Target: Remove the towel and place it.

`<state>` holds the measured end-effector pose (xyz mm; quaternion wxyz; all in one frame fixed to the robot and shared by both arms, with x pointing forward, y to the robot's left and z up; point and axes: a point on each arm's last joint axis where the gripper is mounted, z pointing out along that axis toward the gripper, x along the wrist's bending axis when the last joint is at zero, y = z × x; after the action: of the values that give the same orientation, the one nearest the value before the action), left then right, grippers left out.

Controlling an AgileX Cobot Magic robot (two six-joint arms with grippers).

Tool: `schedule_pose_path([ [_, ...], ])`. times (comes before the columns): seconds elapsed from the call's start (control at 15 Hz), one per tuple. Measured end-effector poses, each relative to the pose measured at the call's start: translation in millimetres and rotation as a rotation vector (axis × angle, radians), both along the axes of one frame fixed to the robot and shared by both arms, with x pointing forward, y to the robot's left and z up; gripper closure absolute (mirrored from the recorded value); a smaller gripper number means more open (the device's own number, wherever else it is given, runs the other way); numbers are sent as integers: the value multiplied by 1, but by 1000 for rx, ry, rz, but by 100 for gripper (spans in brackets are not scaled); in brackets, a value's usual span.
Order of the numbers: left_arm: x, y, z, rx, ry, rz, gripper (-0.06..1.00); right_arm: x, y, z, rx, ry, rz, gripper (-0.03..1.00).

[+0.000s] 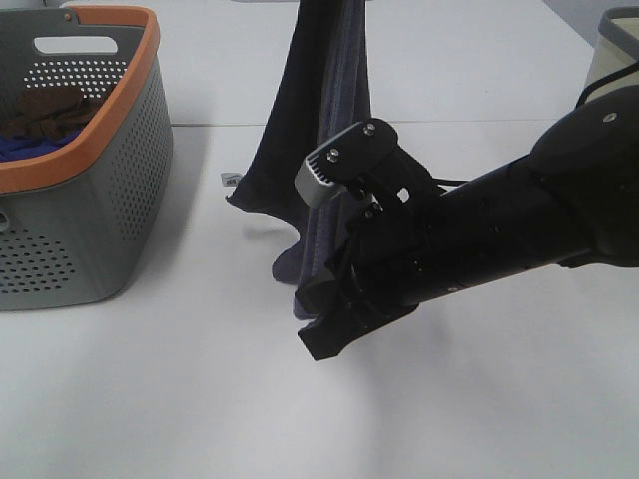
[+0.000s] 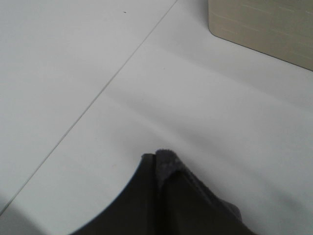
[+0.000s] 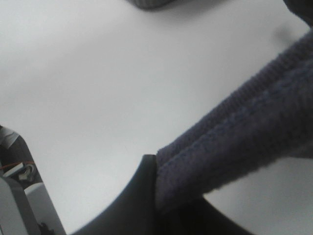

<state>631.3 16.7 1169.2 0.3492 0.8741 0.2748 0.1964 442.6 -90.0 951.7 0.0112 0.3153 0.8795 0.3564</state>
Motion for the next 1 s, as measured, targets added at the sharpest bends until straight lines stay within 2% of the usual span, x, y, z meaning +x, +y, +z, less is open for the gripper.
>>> schedule_pose_path([
  [0.27,-1,-2,0,-3,2,-5,94,1,-12,10,-192,106,-103,97],
  [0.33,-1,-2,0,-4,0,-5,94,2,-18,17,-267,110,-121,97],
  [0.4,0,-2,1,-12,-11,-3,94,3,-20,22,-290,118,-148,97],
  [0.47,1,-3,2,-24,-26,-1,94,5,-25,30,-353,115,-187,97],
  [0.53,2,-3,4,-43,-38,-2,94,10,-31,42,-430,114,-261,97],
  [0.8,0,-3,2,-69,23,34,94,24,-37,64,-492,84,-455,97],
  [1.0,1,0,1,-78,43,100,94,33,-51,85,-614,21,-642,97],
])
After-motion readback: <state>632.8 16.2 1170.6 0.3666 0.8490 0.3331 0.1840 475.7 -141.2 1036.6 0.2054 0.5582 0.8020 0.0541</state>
